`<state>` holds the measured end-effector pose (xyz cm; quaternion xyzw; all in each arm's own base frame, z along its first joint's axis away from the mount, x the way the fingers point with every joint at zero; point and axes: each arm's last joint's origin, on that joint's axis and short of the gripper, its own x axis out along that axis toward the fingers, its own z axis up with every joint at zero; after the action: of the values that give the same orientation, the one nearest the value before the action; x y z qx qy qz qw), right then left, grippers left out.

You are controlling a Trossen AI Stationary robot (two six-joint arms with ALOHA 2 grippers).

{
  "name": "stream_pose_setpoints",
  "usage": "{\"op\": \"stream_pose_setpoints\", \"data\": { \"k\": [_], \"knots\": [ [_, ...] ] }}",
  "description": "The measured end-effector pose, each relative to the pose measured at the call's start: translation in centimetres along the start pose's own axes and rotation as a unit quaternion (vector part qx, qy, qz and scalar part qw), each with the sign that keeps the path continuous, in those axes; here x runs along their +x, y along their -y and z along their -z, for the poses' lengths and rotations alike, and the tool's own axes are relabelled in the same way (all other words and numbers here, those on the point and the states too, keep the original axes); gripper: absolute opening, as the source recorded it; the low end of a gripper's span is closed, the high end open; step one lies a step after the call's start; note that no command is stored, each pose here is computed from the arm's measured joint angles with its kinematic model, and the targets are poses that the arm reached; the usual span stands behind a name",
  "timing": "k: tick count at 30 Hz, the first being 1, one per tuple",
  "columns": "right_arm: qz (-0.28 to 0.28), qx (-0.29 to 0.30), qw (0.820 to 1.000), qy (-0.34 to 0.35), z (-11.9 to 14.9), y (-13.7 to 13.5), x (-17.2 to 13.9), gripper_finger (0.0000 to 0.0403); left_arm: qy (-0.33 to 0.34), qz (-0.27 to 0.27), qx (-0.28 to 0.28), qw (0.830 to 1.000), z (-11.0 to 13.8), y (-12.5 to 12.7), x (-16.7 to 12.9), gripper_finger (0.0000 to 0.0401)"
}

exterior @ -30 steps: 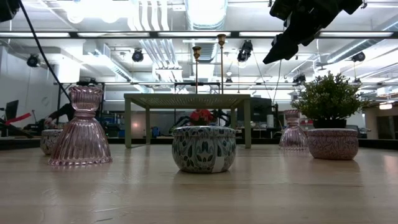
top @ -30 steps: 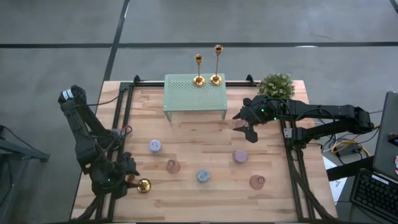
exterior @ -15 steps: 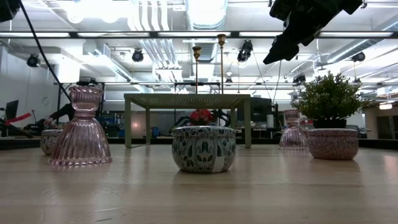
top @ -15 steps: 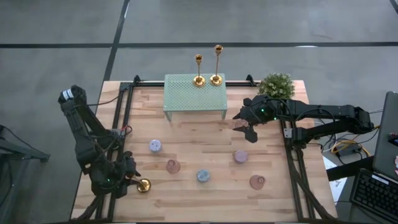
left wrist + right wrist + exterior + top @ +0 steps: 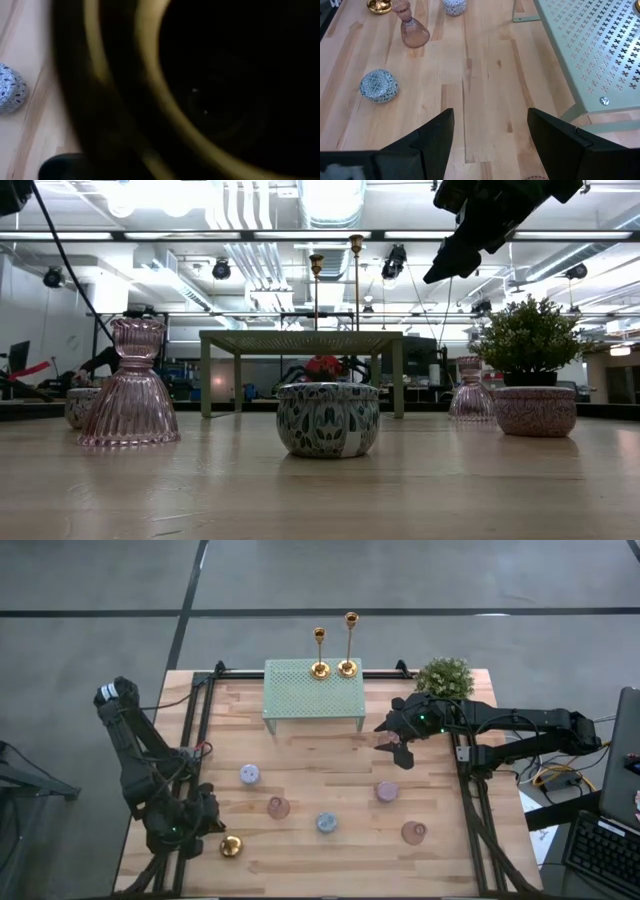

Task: Pick & Place candle stick holders
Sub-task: Put the gold candle holder on the shelf

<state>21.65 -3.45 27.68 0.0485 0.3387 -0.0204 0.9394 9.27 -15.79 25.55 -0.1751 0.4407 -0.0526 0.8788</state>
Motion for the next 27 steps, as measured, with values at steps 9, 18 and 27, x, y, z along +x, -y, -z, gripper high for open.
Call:
{"op": "stream_pose_setpoints", "data": {
  "k": [9,18,27],
  "knots": [
    [0.0,0.0,1.0,0.0,0.0,0.0,0.0,0.0244,0.005,-0.006,-0.005,1.0,-0.2,-0.1,-0.2,0.0018],
    [0.0,0.002,1.0,0.0,0.0,0.0,0.0,0.0244,0.033,-0.023,-0.023,0.999,-2.6,0.2,-3.1,0.0018],
    [0.0,0.002,1.0,0.0,0.0,0.0,0.0,0.0244,0.087,-0.066,-0.027,0.994,-6.3,-0.2,-5.9,0.0018]
  ]
}}
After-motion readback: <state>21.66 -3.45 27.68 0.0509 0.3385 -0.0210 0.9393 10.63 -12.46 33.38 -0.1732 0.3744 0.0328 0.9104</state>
